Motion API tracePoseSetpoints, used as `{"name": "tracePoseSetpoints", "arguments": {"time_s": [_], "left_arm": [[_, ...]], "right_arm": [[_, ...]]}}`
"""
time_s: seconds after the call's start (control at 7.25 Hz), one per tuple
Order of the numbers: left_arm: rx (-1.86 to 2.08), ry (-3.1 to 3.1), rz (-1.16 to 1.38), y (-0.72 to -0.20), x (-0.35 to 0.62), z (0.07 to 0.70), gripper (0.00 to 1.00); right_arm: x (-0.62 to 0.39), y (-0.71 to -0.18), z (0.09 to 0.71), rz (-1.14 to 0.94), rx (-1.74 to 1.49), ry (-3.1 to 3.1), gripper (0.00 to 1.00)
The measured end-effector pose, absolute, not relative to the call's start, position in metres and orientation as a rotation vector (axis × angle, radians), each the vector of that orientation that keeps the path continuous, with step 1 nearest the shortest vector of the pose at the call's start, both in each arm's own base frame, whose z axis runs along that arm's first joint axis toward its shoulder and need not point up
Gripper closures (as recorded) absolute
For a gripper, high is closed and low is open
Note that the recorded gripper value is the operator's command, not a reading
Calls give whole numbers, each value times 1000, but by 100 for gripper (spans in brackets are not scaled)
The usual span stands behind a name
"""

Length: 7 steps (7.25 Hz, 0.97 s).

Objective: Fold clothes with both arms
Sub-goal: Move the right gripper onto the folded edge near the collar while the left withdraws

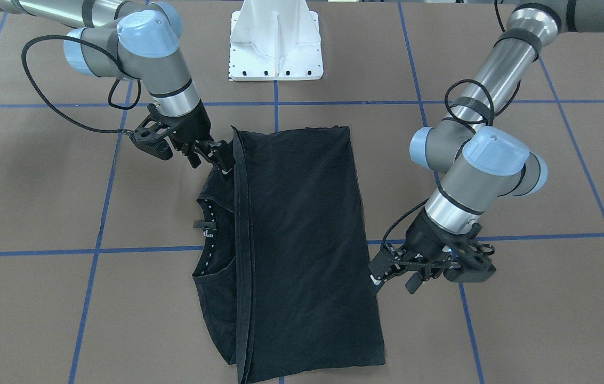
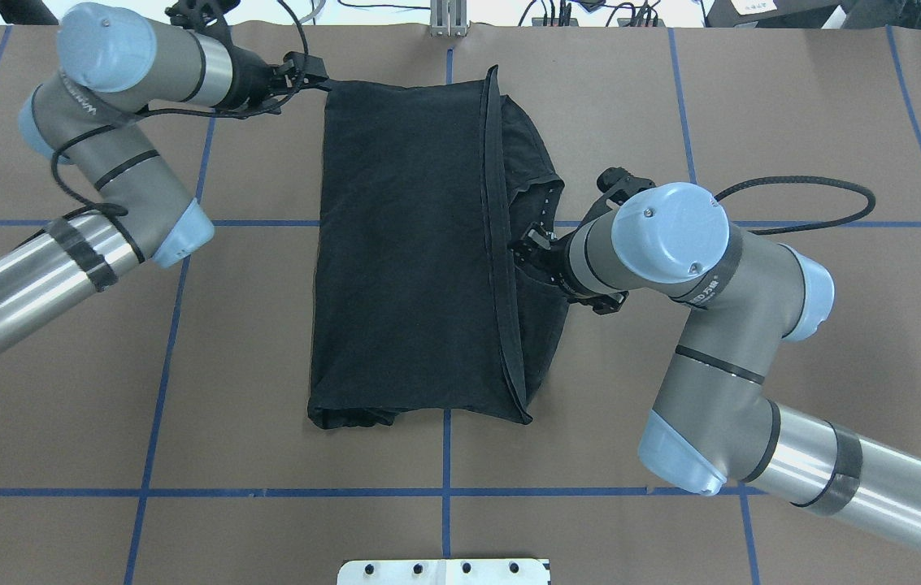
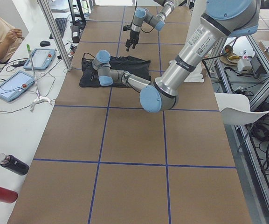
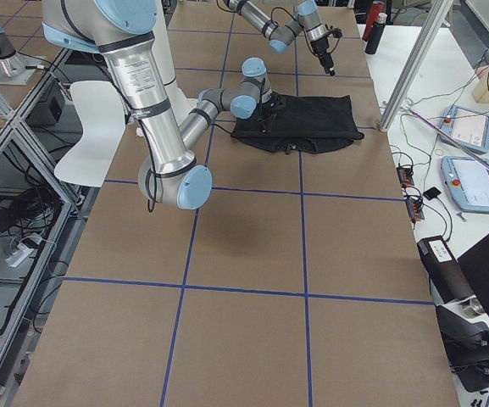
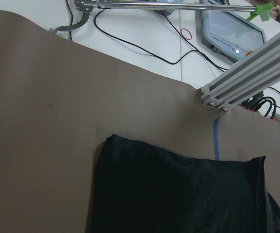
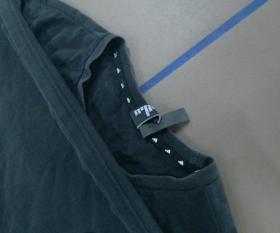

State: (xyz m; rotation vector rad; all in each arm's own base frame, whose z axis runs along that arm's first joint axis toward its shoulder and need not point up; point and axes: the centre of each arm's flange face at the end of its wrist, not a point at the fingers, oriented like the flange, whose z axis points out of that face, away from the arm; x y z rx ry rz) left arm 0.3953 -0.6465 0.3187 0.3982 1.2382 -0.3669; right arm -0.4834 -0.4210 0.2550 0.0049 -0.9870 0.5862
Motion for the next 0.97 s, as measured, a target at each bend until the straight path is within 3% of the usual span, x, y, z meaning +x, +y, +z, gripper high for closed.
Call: {"name": "tracePoseSetpoints", "arguments": {"time_s": [0.14, 0.55, 0.97], "left_arm": [[387, 1239, -351, -620, 374, 337, 0], [471, 1134, -184, -566, 317, 383, 0], [489, 1066, -122, -549, 301, 381, 0]], "right_arm": [[-498, -405, 254, 437, 50, -978, 32], [-543, -361, 251, -6, 167, -890, 42], [-572, -342, 229, -319, 219, -732, 51]]}}
